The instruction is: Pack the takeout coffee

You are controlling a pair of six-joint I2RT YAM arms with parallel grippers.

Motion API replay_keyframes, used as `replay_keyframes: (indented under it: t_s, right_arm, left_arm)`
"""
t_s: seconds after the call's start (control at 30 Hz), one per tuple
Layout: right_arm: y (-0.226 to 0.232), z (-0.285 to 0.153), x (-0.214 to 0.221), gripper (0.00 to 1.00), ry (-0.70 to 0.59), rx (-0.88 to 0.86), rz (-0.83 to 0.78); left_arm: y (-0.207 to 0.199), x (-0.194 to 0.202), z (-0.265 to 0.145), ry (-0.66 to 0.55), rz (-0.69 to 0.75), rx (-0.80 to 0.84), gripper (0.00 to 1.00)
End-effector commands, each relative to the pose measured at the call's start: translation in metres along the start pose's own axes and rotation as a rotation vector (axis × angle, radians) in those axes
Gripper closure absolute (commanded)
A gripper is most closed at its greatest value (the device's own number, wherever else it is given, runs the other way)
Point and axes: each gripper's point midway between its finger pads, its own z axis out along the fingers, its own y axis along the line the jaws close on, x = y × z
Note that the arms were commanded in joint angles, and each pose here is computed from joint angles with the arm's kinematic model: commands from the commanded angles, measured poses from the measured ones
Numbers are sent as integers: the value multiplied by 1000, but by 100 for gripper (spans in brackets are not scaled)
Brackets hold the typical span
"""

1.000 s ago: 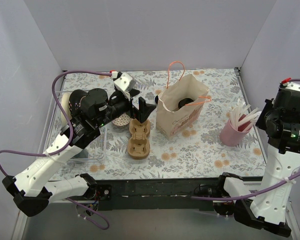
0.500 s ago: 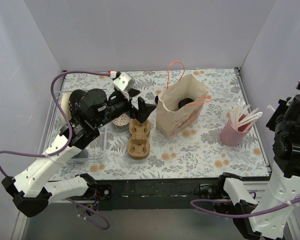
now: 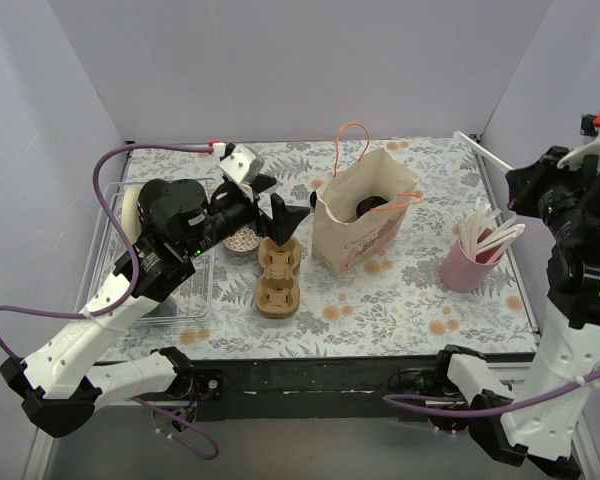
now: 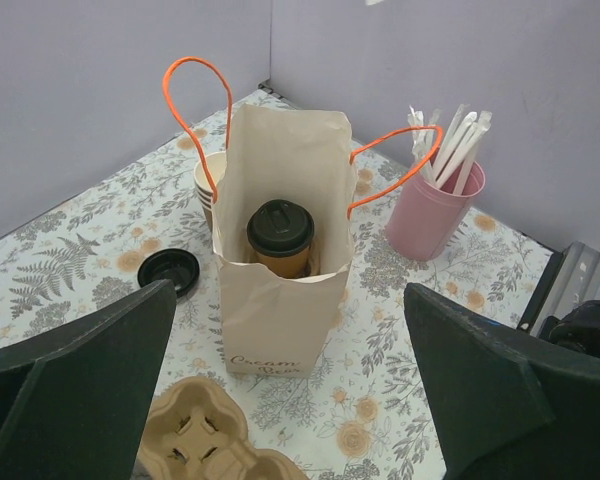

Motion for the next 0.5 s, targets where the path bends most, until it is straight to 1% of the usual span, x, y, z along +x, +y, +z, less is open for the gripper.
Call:
replay_keyframes:
  t_s: [0.0,0.07,0.2,0.23,0.27,0.3,0.33,0.37,0.4,0.43,0.47]
  right_arm:
    - [55,35,-18,99,-2,-339,47]
    - [61,41,-17,99,20,-382,49]
    - [72,59,-4,99,120,-458,38]
    - [81,59,3,99,154,-485,17]
    - [88,56,0,99,152,-496,-4]
    - [85,68,2,99,171,-444,-24]
    - [105,64,10,99,203,-490,-59]
    - [109,57,10,99,218,-494,-97]
    - [109,64,18,99,258,-465,-113]
    - [118,61,24,99,282,-484,-136]
    - [116,59,30,99,305,-466,-155]
  left_arm:
    - [3,-15,-7,-31,27,-16,2]
    - [4,-17,-6,-31,30,-24,2]
    - [6,-15,-2,-21,34,-29,2]
    - [6,-16,-2,-21,34,-31,2]
    - [7,-13,2,-9,32,-36,2]
    - [8,-18,2,-16,31,-42,2]
    - [8,-19,3,-15,22,-42,2]
    - [7,-21,3,-19,16,-43,2]
    - [7,-22,5,-19,10,-41,2]
    - [7,-23,6,-21,3,-41,2]
    - [6,-23,7,-18,-5,-38,2]
